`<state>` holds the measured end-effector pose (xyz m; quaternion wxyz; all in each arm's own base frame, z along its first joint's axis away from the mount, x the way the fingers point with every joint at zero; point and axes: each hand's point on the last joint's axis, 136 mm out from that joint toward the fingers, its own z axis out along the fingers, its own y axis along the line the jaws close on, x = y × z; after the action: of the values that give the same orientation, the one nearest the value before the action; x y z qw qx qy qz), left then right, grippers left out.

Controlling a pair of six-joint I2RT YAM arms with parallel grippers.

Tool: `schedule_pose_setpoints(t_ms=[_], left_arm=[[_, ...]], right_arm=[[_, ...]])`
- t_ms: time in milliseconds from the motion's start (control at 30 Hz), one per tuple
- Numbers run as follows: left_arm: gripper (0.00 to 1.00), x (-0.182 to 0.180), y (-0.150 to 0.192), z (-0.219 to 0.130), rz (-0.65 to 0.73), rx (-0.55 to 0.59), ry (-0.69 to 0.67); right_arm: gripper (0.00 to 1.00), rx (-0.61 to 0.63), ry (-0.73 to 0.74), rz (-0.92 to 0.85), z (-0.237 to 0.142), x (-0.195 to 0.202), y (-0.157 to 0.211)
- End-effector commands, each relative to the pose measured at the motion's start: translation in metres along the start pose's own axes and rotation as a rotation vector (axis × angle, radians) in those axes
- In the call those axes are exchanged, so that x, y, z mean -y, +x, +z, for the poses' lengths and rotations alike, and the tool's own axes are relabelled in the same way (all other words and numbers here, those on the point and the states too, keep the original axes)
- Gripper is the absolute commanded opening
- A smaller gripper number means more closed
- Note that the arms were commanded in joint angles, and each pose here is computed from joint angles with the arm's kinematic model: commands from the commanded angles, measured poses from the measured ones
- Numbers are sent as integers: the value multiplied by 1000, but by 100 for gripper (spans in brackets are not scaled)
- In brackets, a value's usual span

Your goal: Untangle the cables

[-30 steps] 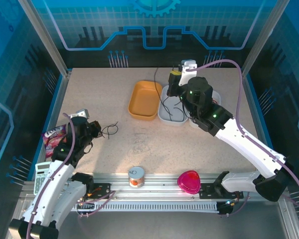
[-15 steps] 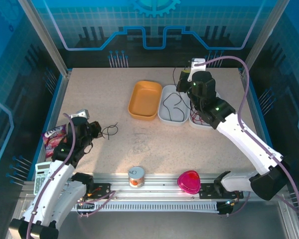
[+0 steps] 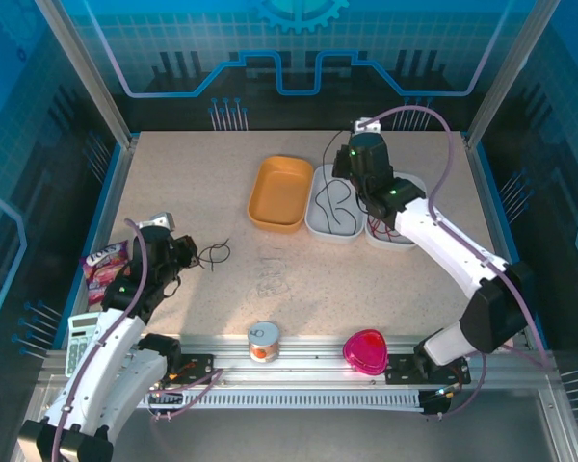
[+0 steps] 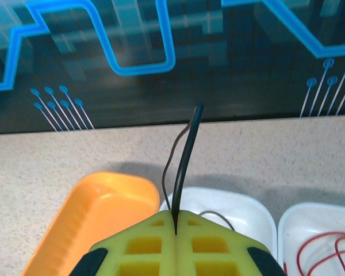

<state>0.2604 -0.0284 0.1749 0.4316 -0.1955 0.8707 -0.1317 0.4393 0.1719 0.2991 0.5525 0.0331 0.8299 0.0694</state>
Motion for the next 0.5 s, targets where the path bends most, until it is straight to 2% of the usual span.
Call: schedule_pose_setpoints(t_ms=[0, 267, 467], left_arm=[[0, 1, -1, 0, 4, 7, 13], [0, 2, -1, 1, 3, 5, 16], [0, 2, -2, 3, 1, 4, 14]], right_arm=[[0, -21, 99, 41, 8, 18, -5], [0, -196, 228, 103, 7, 49, 43], [0, -318, 220, 151, 3, 50, 79]])
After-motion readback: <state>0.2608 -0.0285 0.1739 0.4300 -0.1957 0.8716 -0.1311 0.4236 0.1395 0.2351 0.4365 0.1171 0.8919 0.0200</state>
